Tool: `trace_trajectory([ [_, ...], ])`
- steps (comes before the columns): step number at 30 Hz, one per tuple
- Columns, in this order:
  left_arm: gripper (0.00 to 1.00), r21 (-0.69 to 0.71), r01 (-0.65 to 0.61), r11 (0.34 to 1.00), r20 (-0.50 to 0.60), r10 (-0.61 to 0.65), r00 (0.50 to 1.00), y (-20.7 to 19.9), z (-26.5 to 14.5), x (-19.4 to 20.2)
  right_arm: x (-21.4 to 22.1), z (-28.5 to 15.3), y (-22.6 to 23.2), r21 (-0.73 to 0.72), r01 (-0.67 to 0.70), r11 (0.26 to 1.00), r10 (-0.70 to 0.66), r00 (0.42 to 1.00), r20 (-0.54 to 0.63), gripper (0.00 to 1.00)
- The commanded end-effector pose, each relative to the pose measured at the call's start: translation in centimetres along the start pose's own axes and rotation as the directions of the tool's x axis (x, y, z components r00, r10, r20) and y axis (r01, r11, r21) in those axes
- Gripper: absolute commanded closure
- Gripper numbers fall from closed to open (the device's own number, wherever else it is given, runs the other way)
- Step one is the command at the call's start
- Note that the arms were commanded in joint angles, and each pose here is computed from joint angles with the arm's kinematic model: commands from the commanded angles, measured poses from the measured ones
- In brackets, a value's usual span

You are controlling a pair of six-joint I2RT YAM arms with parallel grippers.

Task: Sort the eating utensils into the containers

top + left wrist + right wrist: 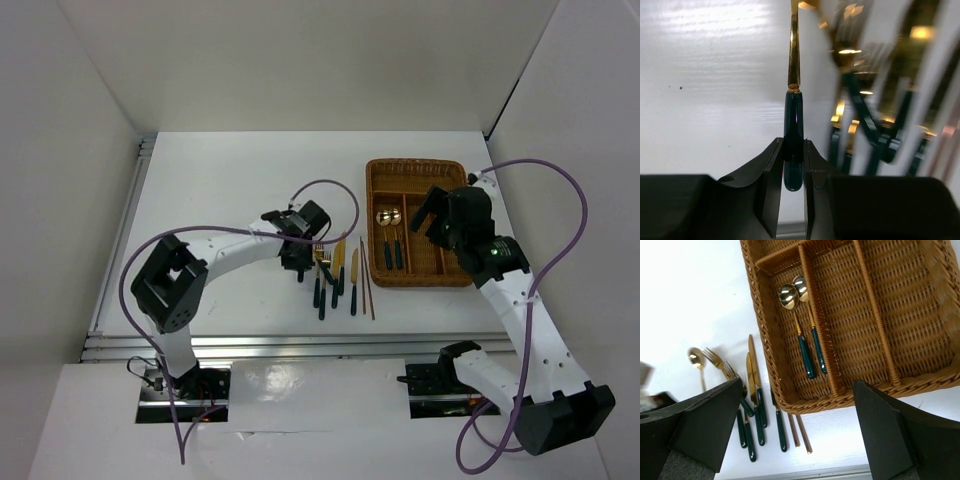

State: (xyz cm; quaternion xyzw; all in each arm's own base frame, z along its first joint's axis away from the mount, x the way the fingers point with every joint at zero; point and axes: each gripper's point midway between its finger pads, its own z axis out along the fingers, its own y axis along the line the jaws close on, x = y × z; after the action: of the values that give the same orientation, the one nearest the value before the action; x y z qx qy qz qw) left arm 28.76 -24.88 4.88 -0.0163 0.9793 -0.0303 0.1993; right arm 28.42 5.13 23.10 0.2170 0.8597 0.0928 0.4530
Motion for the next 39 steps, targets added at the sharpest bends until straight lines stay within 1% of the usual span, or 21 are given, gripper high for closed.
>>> trace_trajectory([
  [1, 1.00, 0.214, -0.022, 0.977, 0.154, -0.012, 0.988, -4.2, -7.2, -5.8, -0.6, 1.0, -0.6, 0.040, 0.013, 0.999, -0.014, 0.999, 0.030, 0.01],
  [3, 1.00, 0.295, -0.054, 0.954, 0.187, -0.002, 0.982, -6.5, -9.1, -6.5, -0.7, 1.2, -1.0, 0.067, 0.015, 0.998, -0.017, 0.999, 0.037, 0.01],
  [4, 1.00, 0.359, -0.087, 0.929, 0.202, 0.013, 0.979, -8.3, -10.7, -6.9, -0.8, 1.3, -1.2, 0.079, 0.005, 0.997, -0.009, 0.999, 0.047, 0.01],
  [5, 1.00, 0.378, -0.097, 0.921, 0.191, 0.025, 0.981, -9.3, -10.7, -6.7, -0.5, 1.7, -1.6, 0.100, 0.010, 0.995, -0.014, 0.999, 0.038, 0.01],
  [8, 1.00, 0.494, -0.134, 0.859, 0.221, 0.025, 0.975, -13.6, -12.9, -7.5, -0.4, 1.9, -1.8, 0.116, 0.001, 0.993, -0.005, 0.999, 0.037, 0.01],
  [9, 1.00, 0.497, -0.134, 0.857, 0.210, 0.031, 0.977, -14.4, -11.8, -7.6, -0.5, 1.9, -1.9, 0.124, 0.001, 0.992, -0.006, 0.999, 0.043, 0.01],
  [10, 1.00, 0.519, -0.135, 0.844, 0.204, 0.031, 0.978, -15.6, -11.9, -7.3, -0.5, 1.9, -1.9, 0.124, 0.001, 0.992, -0.006, 0.999, 0.043, 0.01],
  [11, 1.00, 0.549, -0.129, 0.826, 0.218, 0.007, 0.976, -17.1, -12.5, -7.9, -0.8, 1.8, -1.7, 0.119, -0.013, 0.993, 0.007, 0.999, 0.052, 0.01],
  [13, 1.00, 0.568, -0.112, 0.815, 0.198, -0.003, 0.980, -18.7, -11.2, -7.7, -0.7, 1.8, -1.8, 0.124, -0.010, 0.992, 0.005, 0.999, 0.045, 0.01],
  [14, 1.00, 0.594, -0.093, 0.799, 0.198, -0.033, 0.980, -19.9, -11.2, -7.8, -0.8, 1.5, -1.8, 0.118, -0.013, 0.993, 0.007, 0.999, 0.053, 0.01],
  [15, 1.00, 0.598, -0.085, 0.797, 0.213, -0.056, 0.976, -20.2, -10.9, -8.4, -1.4, 1.2, -1.7, 0.118, -0.020, 0.993, 0.011, 0.997, 0.076, 0.01],
  [16, 1.00, 0.594, -0.076, 0.801, 0.230, -0.079, 0.970, -20.7, -10.7, -8.6, -1.3, 1.1, -1.9, 0.124, -0.017, 0.992, 0.009, 0.998, 0.069, 0.01],
  [17, 1.00, 0.594, -0.057, 0.803, 0.224, -0.096, 0.970, -21.2, -10.0, -8.3, -1.5, 0.9, -2.0, 0.127, -0.021, 0.992, 0.010, 0.997, 0.082, 0.01],
  [18, 1.00, 0.608, -0.048, 0.792, 0.238, -0.124, 0.963, -21.7, -10.0, -9.0, -1.5, 0.7, -2.1, 0.131, -0.018, 0.991, 0.008, 0.997, 0.076, 0.01],
  [21, 1.00, 0.606, -0.014, 0.796, 0.220, -0.150, 0.964, -22.2, -8.1, -8.8, -2.5, -0.2, -2.2, 0.143, -0.034, 0.989, 0.019, 0.994, 0.103, 0.01],
  [22, 1.00, 0.622, -0.019, 0.783, 0.233, -0.162, 0.959, -22.6, -8.5, -9.2, -2.5, -0.5, -2.5, 0.155, -0.034, 0.987, 0.017, 0.994, 0.108, 0.01],
  [28, 0.99, 0.610, -0.007, 0.792, 0.195, -0.142, 0.970, -23.5, -5.2, -8.2, -3.5, -1.6, -1.9, 0.112, -0.052, 0.992, 0.035, 0.988, 0.147, 0.01],
  [31, 0.94, 0.604, 0.004, 0.797, 0.183, -0.144, 0.973, -23.8, -3.8, -7.9, -3.5, -1.6, -1.9, 0.112, -0.052, 0.992, 0.035, 0.988, 0.147, 0.01],
  [35, 0.71, 0.570, 0.012, 0.821, 0.155, -0.122, 0.980, -23.6, -1.9, -7.1, -3.1, -1.6, -1.7, 0.099, -0.047, 0.994, 0.034, 0.991, 0.127, 0.01],
  [37, 0.64, 0.575, 0.002, 0.818, 0.166, -0.119, 0.979, -23.8, -2.2, -7.4, -3.0, -1.6, -1.5, 0.092, -0.046, 0.995, 0.034, 0.992, 0.121, 0.01],
  [39, 0.51, 0.571, -0.008, 0.821, 0.170, -0.108, 0.980, -23.7, -2.4, -7.4, -2.9, -1.6, -1.4, 0.084, -0.045, 0.995, 0.035, 0.993, 0.115, 0.01],
])
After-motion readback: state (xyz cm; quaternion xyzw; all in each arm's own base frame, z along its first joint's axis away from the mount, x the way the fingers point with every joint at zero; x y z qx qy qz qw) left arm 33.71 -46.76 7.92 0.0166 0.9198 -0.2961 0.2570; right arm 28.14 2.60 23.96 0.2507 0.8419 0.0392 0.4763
